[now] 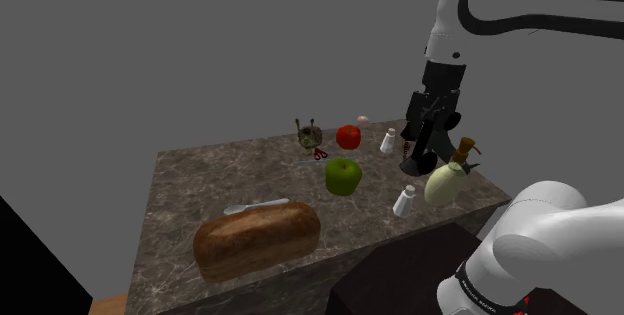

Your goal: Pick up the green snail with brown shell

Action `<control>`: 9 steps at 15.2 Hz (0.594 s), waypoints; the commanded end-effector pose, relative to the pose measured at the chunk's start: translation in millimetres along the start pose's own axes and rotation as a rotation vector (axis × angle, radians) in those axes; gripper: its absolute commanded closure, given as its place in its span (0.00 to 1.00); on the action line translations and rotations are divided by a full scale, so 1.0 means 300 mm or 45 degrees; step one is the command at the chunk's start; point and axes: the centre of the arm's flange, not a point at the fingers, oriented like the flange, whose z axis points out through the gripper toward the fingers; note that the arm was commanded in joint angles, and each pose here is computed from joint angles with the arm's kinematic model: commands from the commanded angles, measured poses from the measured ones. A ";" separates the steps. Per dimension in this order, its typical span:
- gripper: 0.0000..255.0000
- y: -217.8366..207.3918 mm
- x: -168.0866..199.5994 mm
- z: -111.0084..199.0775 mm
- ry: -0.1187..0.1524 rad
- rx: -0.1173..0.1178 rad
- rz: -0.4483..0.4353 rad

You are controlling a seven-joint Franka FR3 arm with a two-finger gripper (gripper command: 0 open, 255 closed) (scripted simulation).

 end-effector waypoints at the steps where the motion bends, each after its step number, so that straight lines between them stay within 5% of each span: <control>1: 0.00 0.000 0.000 0.000 0.000 0.000 0.000; 9: 0.00 -0.023 0.301 0.114 0.078 -0.024 -0.016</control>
